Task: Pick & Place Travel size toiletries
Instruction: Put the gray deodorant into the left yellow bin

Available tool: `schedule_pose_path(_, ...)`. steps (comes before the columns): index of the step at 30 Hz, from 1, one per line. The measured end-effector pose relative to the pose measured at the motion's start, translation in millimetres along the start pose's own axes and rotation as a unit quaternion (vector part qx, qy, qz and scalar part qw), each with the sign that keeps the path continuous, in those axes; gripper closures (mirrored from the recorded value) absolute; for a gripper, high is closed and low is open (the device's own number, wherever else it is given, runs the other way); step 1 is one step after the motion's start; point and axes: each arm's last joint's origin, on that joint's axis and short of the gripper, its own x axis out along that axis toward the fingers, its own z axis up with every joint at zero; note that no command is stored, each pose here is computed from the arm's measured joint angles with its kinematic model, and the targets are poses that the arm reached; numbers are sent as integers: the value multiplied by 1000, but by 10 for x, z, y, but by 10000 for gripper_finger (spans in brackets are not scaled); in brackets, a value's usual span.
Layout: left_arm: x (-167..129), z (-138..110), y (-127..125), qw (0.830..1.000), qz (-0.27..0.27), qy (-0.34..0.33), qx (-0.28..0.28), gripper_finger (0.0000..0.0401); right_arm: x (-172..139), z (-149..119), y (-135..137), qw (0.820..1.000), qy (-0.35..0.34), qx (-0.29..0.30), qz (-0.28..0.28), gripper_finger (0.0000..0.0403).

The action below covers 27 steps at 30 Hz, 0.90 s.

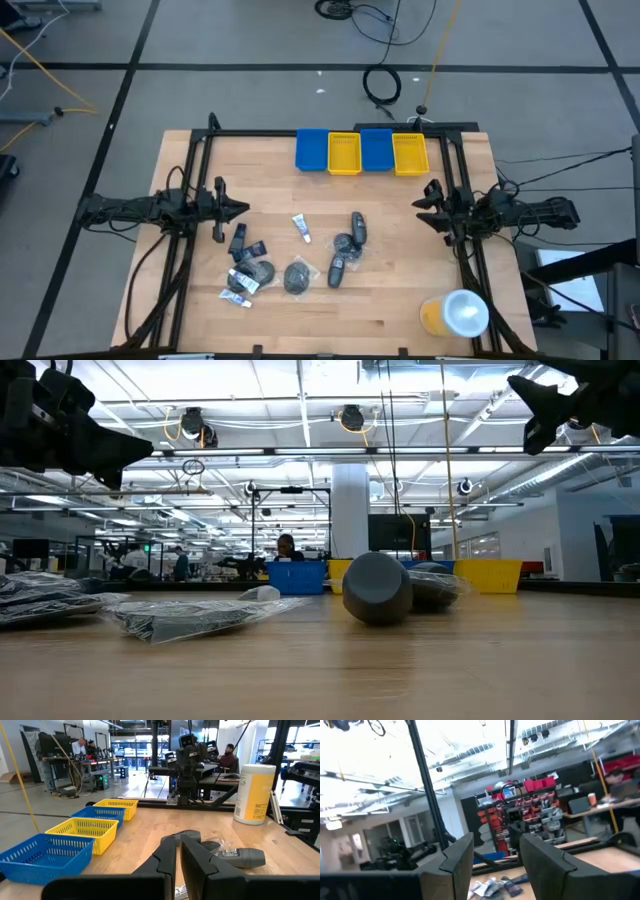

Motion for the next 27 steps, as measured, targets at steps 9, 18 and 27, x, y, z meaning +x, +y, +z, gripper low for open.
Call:
schedule_pose_path(9, 0, 0, 0, 1000, 0, 0, 0, 375, 273, -317, -165, 985, 77, 56, -141, 248)
schedule_pose_path(18, 0, 0, 0, 1000, 0, 0, 0, 375, 689, -668, -259, 956, 232, 56, -171, 248)
schedule_pose_path(27, 0, 0, 0, 1000, 0, 0, 0, 375, 1130, -700, -295, 969, 199, 9, -144, 248)
